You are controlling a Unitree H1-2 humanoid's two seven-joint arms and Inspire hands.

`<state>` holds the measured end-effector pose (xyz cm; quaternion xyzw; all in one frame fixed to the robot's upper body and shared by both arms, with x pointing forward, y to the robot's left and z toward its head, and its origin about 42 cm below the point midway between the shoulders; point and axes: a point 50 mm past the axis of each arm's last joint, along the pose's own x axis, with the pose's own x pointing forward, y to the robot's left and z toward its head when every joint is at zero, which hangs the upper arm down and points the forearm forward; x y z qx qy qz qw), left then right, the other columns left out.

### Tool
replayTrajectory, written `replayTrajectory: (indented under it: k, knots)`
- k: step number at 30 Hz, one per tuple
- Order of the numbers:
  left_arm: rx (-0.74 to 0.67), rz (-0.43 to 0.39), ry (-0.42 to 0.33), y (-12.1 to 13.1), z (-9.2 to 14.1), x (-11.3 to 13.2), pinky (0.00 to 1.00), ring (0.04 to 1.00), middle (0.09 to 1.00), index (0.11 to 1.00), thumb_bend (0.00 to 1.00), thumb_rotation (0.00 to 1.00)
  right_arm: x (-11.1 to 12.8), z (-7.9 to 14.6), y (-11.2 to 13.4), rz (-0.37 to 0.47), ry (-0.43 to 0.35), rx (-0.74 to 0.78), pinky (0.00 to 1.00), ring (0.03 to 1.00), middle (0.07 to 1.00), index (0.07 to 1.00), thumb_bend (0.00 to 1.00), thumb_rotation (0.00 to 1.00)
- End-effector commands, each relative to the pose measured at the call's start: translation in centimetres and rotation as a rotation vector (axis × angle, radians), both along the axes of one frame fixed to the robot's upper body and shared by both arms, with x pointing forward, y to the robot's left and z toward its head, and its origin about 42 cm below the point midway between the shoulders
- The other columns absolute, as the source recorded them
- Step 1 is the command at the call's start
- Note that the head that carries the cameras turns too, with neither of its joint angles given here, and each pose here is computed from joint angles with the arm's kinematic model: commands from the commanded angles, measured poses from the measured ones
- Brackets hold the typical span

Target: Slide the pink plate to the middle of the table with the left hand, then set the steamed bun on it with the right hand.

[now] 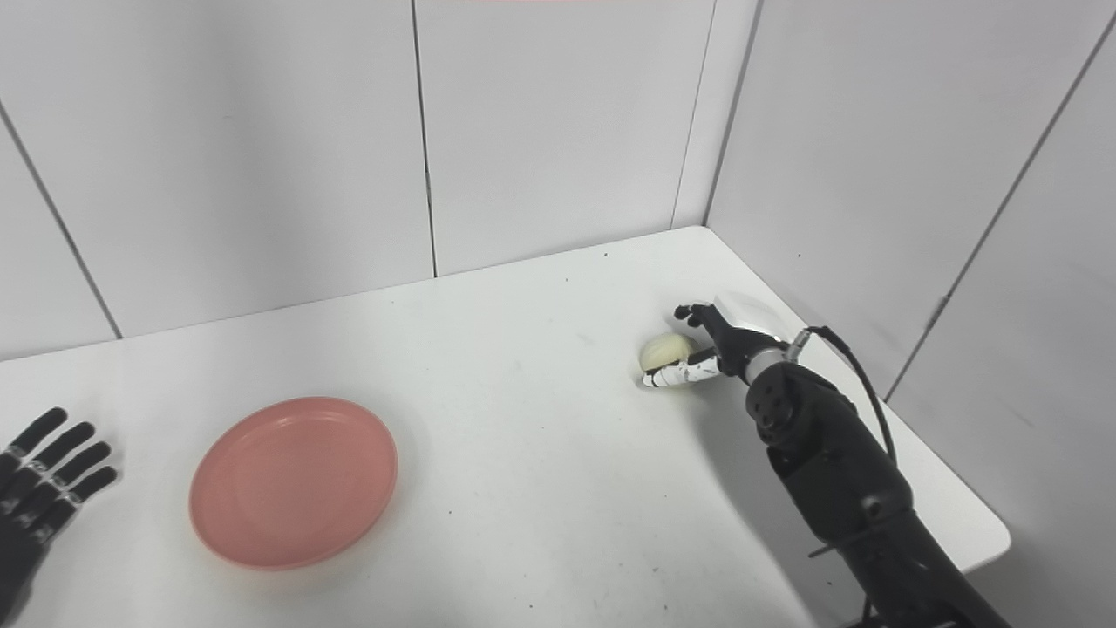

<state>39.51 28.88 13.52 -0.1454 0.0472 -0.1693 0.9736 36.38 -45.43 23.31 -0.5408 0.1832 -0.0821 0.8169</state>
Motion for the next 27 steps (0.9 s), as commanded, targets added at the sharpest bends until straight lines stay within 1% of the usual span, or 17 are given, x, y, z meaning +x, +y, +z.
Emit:
replayTrajectory:
  k: [1, 3, 4, 6, 8, 9, 13, 15, 16, 17, 18, 19, 20, 21, 22, 23, 27]
  knots:
    - [0.035, 0.025, 0.139, 1.1, -2.7, -1.8, 0.78, 0.819, 0.844, 0.842, 0.53, 0.81, 0.7, 3.3, -0.8, -0.017, -0.075, -0.036, 0.75, 0.846, 0.844, 0.818, 0.96, 0.45]
    - [0.032, 0.025, 0.140, 1.0, -2.6, -1.9, 0.80, 0.832, 0.854, 0.853, 0.53, 0.81, 0.9, 3.2, -0.9, -0.023, -0.066, -0.023, 0.67, 0.750, 0.768, 0.818, 0.95, 0.42]
    - [0.031, 0.026, 0.140, 0.9, -2.6, -1.9, 0.81, 0.834, 0.856, 0.855, 0.52, 0.82, 0.9, 3.2, -0.9, -0.022, -0.060, -0.024, 0.65, 0.721, 0.746, 0.816, 0.94, 0.41]
    - [0.033, 0.029, 0.140, 0.9, -2.5, -2.0, 0.81, 0.838, 0.859, 0.858, 0.52, 0.82, 1.0, 3.1, -0.7, -0.015, -0.050, -0.037, 0.67, 0.744, 0.769, 0.806, 0.94, 0.41]
    - [0.035, 0.027, 0.136, 0.9, -2.5, -2.0, 0.81, 0.838, 0.858, 0.857, 0.51, 0.82, 1.0, 3.0, -0.7, -0.011, -0.046, -0.041, 0.64, 0.703, 0.733, 0.792, 0.92, 0.40]
    - [0.035, 0.023, 0.132, 0.9, -2.4, -2.0, 0.81, 0.838, 0.858, 0.857, 0.51, 0.82, 1.0, 3.0, -0.6, -0.010, -0.044, -0.040, 0.64, 0.702, 0.732, 0.791, 0.92, 0.40]
    - [0.033, 0.019, 0.130, 0.9, -2.1, -2.0, 0.82, 0.848, 0.868, 0.865, 0.50, 0.85, 1.1, 3.0, -0.4, -0.004, -0.040, -0.041, 0.67, 0.699, 0.724, 0.785, 0.91, 0.39]
    - [0.033, 0.021, 0.130, 0.8, -2.1, -2.0, 0.83, 0.850, 0.870, 0.867, 0.50, 0.85, 1.2, 3.0, -0.3, -0.005, -0.040, -0.046, 0.72, 0.707, 0.716, 0.783, 0.92, 0.39]
    - [0.033, 0.022, 0.131, 0.8, -2.0, -2.0, 0.83, 0.853, 0.871, 0.869, 0.50, 0.85, 1.2, 2.9, -0.3, -0.004, -0.052, -0.046, 0.71, 0.689, 0.702, 0.764, 0.89, 0.32]
    - [0.034, 0.022, 0.131, 0.8, -1.9, -2.0, 0.83, 0.854, 0.871, 0.870, 0.50, 0.85, 1.3, 2.9, -0.3, -0.004, -0.062, -0.047, 0.70, 0.681, 0.697, 0.756, 0.88, 0.29]
    - [0.033, 0.019, 0.131, 0.7, -1.9, -2.1, 0.83, 0.854, 0.872, 0.871, 0.50, 0.85, 1.4, 2.7, -0.5, 0.005, -0.098, -0.034, 0.69, 0.676, 0.694, 0.752, 0.88, 0.27]
    - [0.033, 0.017, 0.130, 0.7, -1.8, -2.1, 0.84, 0.858, 0.875, 0.875, 0.49, 0.86, 1.4, 2.6, -0.6, 0.012, -0.126, -0.024, 0.60, 0.615, 0.641, 0.599, 0.67, 0.19]
    - [0.034, 0.015, 0.129, 0.7, -1.8, -2.1, 0.84, 0.859, 0.877, 0.876, 0.49, 0.86, 1.5, 2.5, -0.8, 0.015, -0.147, -0.016, 0.57, 0.594, 0.624, 0.547, 0.59, 0.16]
    - [0.035, 0.013, 0.127, 0.7, -1.8, -2.1, 0.85, 0.861, 0.880, 0.880, 0.49, 0.86, 1.6, 2.4, -0.9, 0.012, -0.161, -0.011, 0.54, 0.573, 0.605, 0.519, 0.56, 0.14]
    - [0.035, 0.012, 0.126, 0.7, -1.8, -2.1, 0.86, 0.867, 0.885, 0.886, 0.50, 0.86, 1.6, 2.4, -0.9, 0.009, -0.166, -0.010, 0.49, 0.530, 0.537, 0.501, 0.54, 0.06]
    - [0.037, 0.011, 0.125, 0.7, -1.8, -2.1, 0.86, 0.869, 0.887, 0.888, 0.50, 0.86, 1.7, 2.5, -0.9, 0.008, -0.169, -0.008, 0.47, 0.510, 0.508, 0.494, 0.53, 0.02]
    - [0.038, 0.014, 0.130, 0.7, -1.7, -2.0, 0.86, 0.870, 0.889, 0.891, 0.49, 0.87, 1.9, 2.4, -1.0, 0.009, -0.157, 0.000, 0.43, 0.476, 0.475, 0.501, 0.53, 0.00]
